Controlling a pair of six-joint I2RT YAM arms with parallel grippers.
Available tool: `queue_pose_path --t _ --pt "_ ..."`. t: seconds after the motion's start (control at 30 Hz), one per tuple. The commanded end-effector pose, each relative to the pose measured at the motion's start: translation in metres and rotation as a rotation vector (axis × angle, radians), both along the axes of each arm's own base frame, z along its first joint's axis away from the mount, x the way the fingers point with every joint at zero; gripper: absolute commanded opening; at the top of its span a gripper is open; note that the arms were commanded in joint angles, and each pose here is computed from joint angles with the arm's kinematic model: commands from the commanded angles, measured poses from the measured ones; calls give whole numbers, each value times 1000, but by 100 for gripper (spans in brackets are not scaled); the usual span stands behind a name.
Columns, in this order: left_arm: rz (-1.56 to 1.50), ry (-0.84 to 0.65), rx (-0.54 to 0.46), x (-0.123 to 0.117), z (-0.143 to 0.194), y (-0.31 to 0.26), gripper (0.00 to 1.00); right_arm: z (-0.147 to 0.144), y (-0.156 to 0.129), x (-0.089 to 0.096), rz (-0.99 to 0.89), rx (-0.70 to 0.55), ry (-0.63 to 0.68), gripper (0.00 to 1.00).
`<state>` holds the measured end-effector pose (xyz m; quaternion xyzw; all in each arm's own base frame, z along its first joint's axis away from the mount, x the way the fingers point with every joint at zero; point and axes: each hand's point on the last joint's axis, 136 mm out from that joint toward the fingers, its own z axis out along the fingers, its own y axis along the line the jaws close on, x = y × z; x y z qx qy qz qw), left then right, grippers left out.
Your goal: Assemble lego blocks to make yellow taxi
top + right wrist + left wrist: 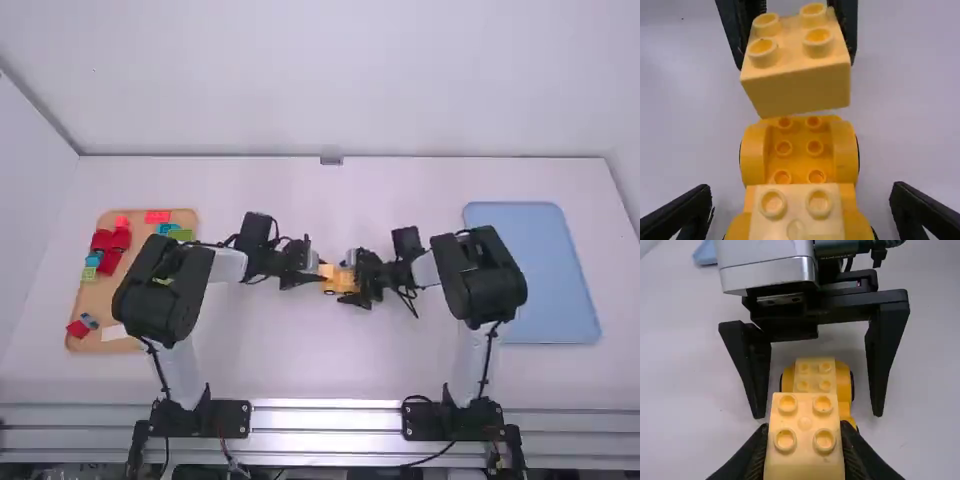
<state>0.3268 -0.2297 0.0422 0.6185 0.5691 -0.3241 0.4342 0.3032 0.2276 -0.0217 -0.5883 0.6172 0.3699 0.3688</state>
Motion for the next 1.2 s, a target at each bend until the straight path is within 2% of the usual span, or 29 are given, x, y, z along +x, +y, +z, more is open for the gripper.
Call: queue_pose_path --t 0.0,0.1,0.23,0.3,0.4,0.8,0.97,1.17 --pt "-30 39 -7 -12 -6 -7 2 -4 -3 -4 18 11 -8 89" --pt "-35 43 19 -16 -10 -13 2 -6 -2 -10 44 9 -36 82" --pt "-41 40 35 -18 -13 -18 2 -6 -5 -9 35 8 -32 74" --pt "-39 46 38 -19 -13 -17 2 -6 -5 -8 32 7 -32 59" --pt "-22 53 58 -17 -17 -14 2 -6 -5 -8 33 8 -33 49" --pt "-30 97 70 -25 -23 -14 2 -9 -7 -18 79 2 -55 49" --pt "-60 126 32 -32 -23 -17 2 -9 -7 -17 79 2 -58 49" --pt "-26 164 28 -26 -32 -17 2 -9 -7 -17 79 3 -58 49"
